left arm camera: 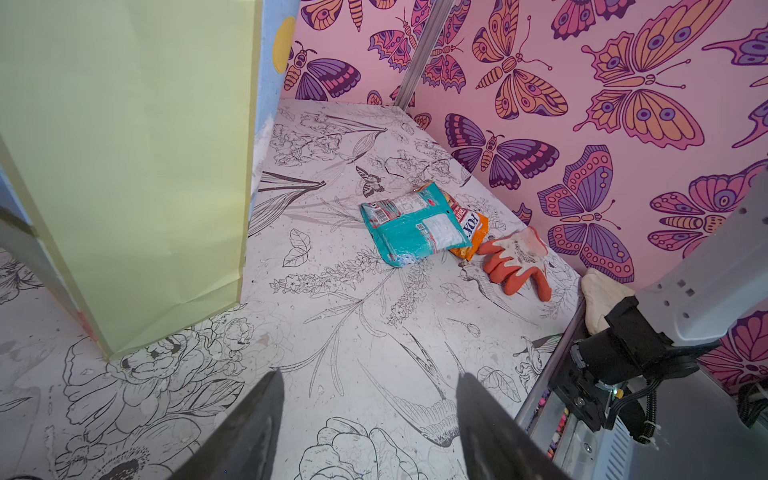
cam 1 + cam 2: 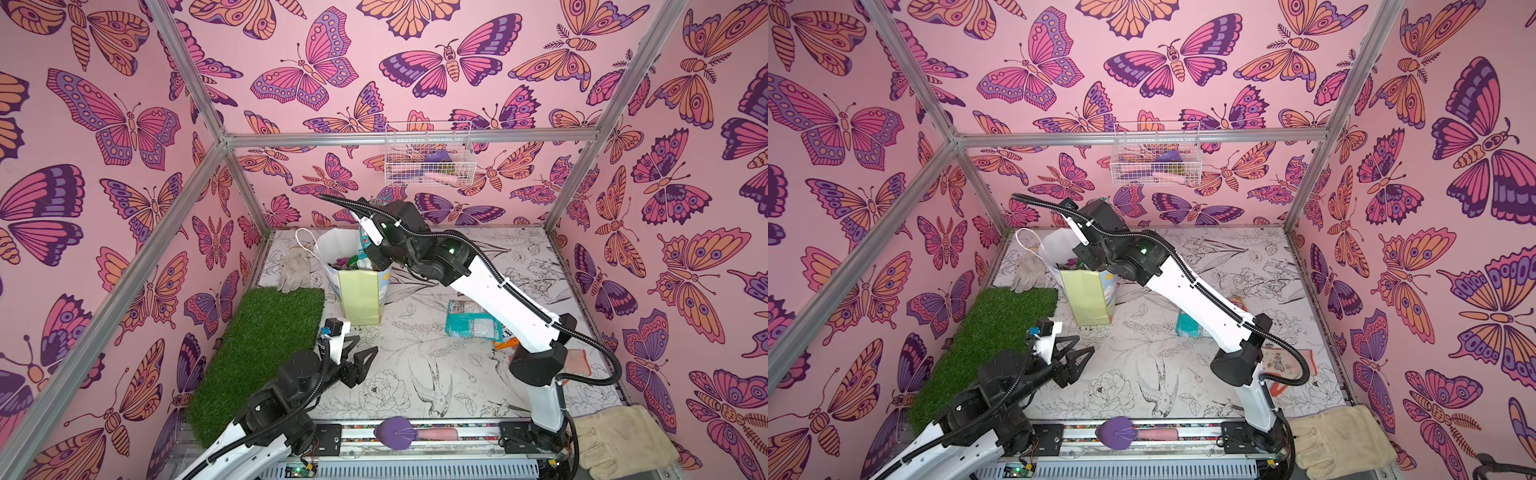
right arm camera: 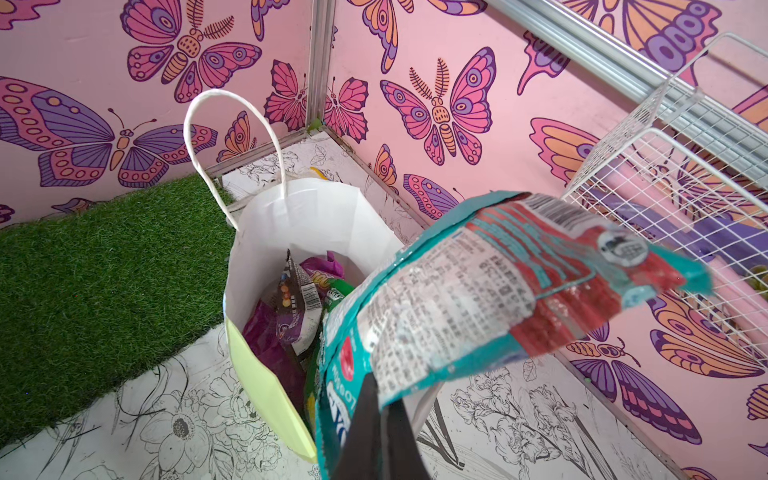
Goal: Place the snacks into the paper bag
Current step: 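Hold the teal bag above the paper bag opening with the right gripper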
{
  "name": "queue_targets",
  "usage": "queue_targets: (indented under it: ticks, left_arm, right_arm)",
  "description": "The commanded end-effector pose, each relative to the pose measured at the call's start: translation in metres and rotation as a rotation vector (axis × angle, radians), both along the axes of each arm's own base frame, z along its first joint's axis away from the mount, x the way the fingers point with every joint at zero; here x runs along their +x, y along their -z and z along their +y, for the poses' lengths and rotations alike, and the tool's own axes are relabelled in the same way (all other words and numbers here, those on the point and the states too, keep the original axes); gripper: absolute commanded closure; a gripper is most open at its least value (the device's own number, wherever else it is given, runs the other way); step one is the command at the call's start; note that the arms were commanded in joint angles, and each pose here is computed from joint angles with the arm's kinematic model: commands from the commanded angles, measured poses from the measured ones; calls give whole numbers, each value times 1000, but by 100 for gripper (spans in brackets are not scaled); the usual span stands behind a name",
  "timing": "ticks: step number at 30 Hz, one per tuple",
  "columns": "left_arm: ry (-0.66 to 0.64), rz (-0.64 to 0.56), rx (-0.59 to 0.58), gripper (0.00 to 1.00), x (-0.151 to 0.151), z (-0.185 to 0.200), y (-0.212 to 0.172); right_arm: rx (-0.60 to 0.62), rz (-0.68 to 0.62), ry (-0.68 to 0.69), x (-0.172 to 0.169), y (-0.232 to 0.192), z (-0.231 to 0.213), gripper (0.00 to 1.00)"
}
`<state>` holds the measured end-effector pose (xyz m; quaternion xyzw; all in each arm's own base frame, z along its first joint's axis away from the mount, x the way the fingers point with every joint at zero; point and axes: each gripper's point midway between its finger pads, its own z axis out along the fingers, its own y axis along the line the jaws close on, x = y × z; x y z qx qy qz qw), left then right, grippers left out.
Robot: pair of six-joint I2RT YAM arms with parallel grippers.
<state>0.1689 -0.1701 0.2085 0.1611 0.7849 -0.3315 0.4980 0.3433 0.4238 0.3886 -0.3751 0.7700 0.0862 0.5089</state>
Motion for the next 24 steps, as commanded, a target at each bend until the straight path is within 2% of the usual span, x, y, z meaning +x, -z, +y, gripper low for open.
queue_targets:
  ticks: [1, 24]
  left_arm:
    - [-7, 10, 7, 32, -1, 1, 7]
    - [-11, 5, 11, 32, 0, 2, 6]
  right_arm:
    - [16, -51, -3, 0, -15, 6, 100]
    - [-25, -7, -23, 0, 10, 16, 100]
